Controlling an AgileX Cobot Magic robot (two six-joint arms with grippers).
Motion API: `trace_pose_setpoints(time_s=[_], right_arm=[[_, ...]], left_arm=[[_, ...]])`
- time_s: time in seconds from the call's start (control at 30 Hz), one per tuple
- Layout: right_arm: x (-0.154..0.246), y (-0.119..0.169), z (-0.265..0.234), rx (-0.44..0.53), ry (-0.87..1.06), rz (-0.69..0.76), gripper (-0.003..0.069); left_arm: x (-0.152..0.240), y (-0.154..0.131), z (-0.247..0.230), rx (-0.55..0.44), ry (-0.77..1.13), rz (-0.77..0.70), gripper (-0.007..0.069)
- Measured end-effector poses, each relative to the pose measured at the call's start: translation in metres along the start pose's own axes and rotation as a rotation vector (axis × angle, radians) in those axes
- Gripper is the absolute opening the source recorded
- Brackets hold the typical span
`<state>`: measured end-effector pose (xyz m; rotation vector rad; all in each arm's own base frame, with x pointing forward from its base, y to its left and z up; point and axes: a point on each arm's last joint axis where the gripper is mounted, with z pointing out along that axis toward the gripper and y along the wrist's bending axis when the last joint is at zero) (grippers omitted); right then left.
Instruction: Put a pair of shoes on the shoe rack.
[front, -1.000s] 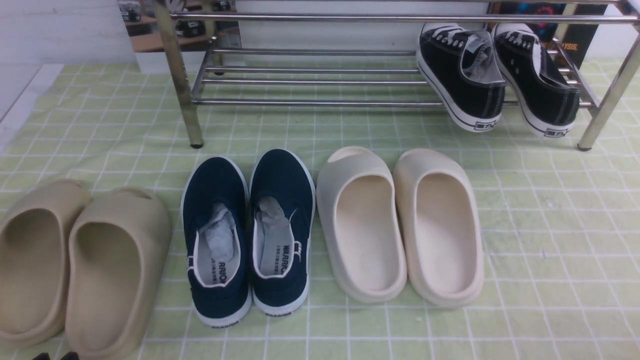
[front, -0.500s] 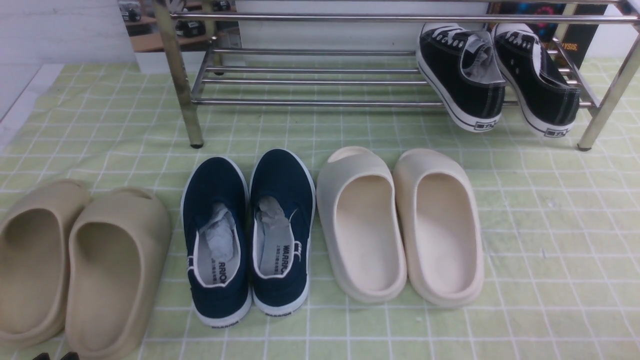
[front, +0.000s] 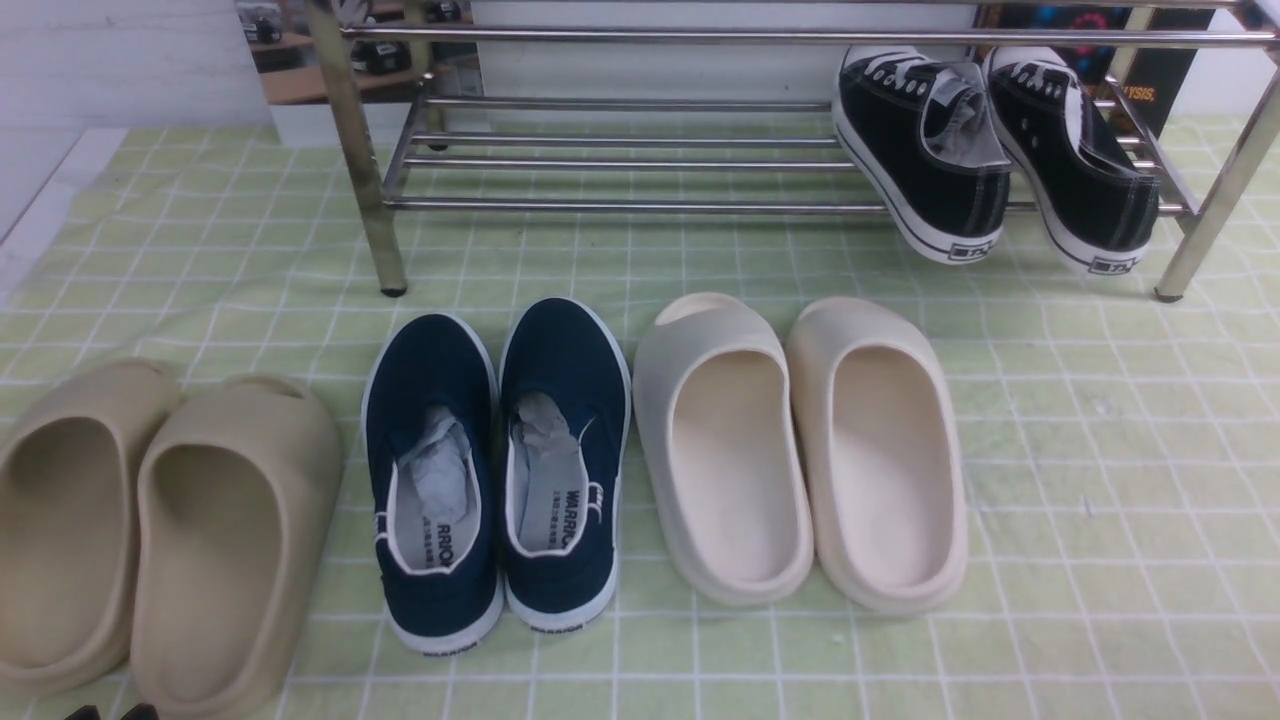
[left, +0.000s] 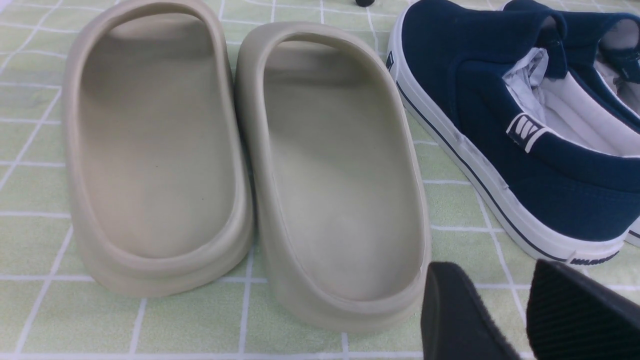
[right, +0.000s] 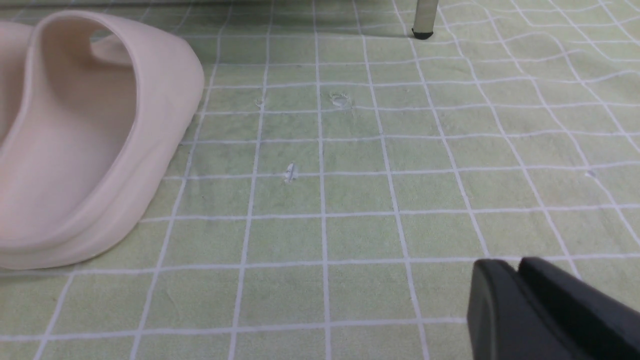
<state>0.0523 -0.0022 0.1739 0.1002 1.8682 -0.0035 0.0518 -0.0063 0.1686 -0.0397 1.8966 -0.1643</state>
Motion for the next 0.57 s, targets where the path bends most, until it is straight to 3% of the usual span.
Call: trace_pose_setpoints(time_s=[0.57], right_arm=[[0.0, 0.0, 0.0, 0.0, 0.0, 0.0, 0.0115]], left_arm=[[0.0, 0.0, 0.0, 0.0, 0.0, 0.0, 0.024]])
